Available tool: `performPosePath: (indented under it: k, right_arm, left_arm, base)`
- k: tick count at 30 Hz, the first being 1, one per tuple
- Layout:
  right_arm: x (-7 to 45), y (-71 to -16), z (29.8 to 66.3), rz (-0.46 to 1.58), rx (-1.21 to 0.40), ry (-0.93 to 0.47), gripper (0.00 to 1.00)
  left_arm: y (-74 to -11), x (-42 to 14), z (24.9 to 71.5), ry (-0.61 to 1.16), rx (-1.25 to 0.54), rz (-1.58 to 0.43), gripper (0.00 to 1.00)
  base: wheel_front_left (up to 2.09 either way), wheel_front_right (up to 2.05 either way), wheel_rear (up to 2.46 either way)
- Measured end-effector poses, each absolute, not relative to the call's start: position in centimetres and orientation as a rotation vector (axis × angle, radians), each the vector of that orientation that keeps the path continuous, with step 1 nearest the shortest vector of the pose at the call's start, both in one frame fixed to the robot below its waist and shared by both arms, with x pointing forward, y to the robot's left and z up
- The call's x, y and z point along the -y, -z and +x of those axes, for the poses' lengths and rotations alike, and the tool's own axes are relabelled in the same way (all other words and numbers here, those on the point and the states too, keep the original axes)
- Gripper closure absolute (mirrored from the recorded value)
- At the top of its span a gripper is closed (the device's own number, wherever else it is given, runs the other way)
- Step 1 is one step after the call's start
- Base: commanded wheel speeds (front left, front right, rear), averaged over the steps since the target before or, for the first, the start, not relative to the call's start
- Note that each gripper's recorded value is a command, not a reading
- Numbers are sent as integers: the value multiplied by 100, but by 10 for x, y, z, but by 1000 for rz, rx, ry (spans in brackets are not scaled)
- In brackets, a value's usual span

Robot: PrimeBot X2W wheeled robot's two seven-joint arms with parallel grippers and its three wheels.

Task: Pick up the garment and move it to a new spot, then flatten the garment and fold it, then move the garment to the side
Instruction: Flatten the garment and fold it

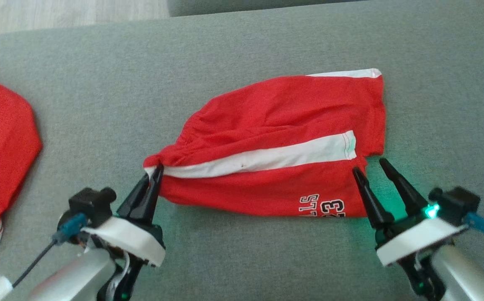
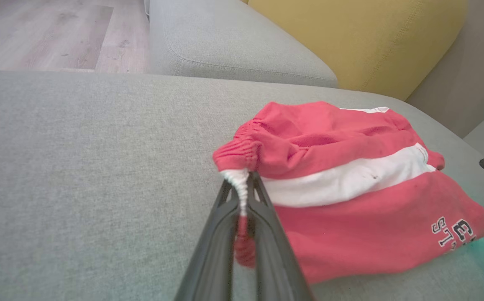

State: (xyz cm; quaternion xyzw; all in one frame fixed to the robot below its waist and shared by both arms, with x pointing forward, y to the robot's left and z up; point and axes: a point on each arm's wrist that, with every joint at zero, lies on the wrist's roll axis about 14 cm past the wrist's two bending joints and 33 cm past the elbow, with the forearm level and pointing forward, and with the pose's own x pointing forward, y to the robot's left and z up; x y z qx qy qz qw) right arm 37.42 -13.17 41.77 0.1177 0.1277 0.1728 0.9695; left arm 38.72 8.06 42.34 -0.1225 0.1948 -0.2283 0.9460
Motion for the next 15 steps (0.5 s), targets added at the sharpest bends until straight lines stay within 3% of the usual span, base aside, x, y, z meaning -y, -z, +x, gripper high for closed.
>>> performPosePath:
  k: [15]
  right_arm:
    - [109,-399,404,406,-483,-486,0]
  left_arm:
    - [-426,-90,406,436,-366,-228,100]
  base:
    - [0,0,0]
